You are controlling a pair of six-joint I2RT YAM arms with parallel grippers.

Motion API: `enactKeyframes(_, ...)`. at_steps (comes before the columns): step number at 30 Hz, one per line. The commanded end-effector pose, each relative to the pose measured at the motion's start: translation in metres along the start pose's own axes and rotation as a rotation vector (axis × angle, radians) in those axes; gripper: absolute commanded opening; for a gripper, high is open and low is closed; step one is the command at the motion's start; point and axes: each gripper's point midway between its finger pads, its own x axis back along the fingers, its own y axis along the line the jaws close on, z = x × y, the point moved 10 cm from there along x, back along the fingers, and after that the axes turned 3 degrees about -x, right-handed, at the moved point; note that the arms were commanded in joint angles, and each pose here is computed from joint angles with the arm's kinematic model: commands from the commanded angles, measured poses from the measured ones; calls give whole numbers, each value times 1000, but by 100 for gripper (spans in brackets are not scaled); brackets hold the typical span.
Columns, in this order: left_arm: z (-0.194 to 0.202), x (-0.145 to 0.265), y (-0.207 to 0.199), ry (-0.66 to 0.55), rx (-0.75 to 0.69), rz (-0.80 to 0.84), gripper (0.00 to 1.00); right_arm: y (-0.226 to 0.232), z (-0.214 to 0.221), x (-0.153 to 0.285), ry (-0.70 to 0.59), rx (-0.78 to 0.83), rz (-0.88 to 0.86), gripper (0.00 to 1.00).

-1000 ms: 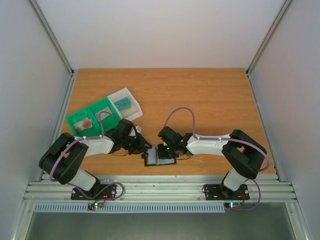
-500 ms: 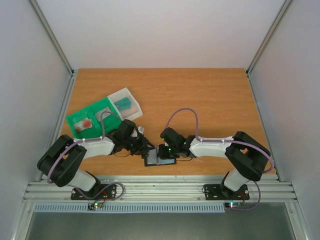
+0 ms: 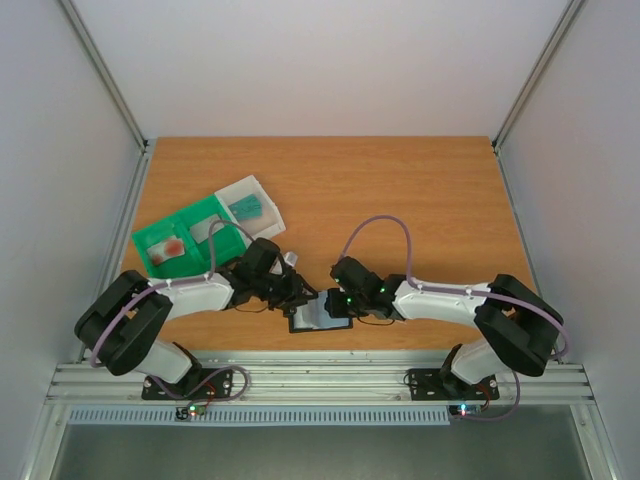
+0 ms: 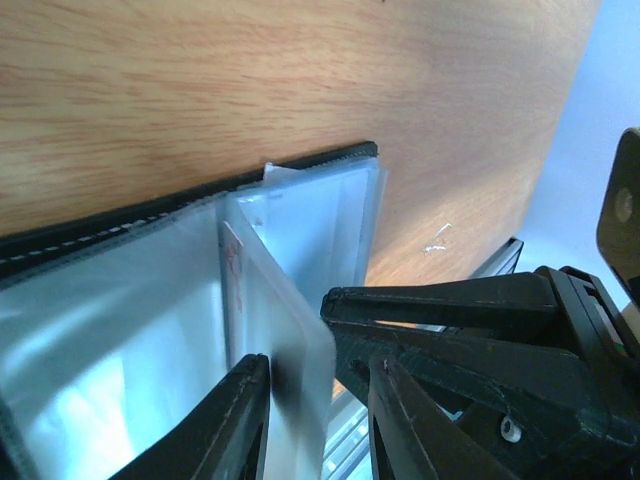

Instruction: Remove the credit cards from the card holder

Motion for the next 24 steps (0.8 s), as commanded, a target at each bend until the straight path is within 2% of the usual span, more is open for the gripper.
enactKeyframes(1, -4, 0, -20, -25, -47, 40, 29, -5, 0, 10, -51, 17, 51, 15)
enactKeyframes(14, -2, -17, -26, 9, -66, 36, 29, -15, 0, 44, -172, 14, 135, 15)
enactKeyframes(24, -2, -15, -23, -6, -75, 0, 30, -13, -1, 53, -189, 16, 127, 15)
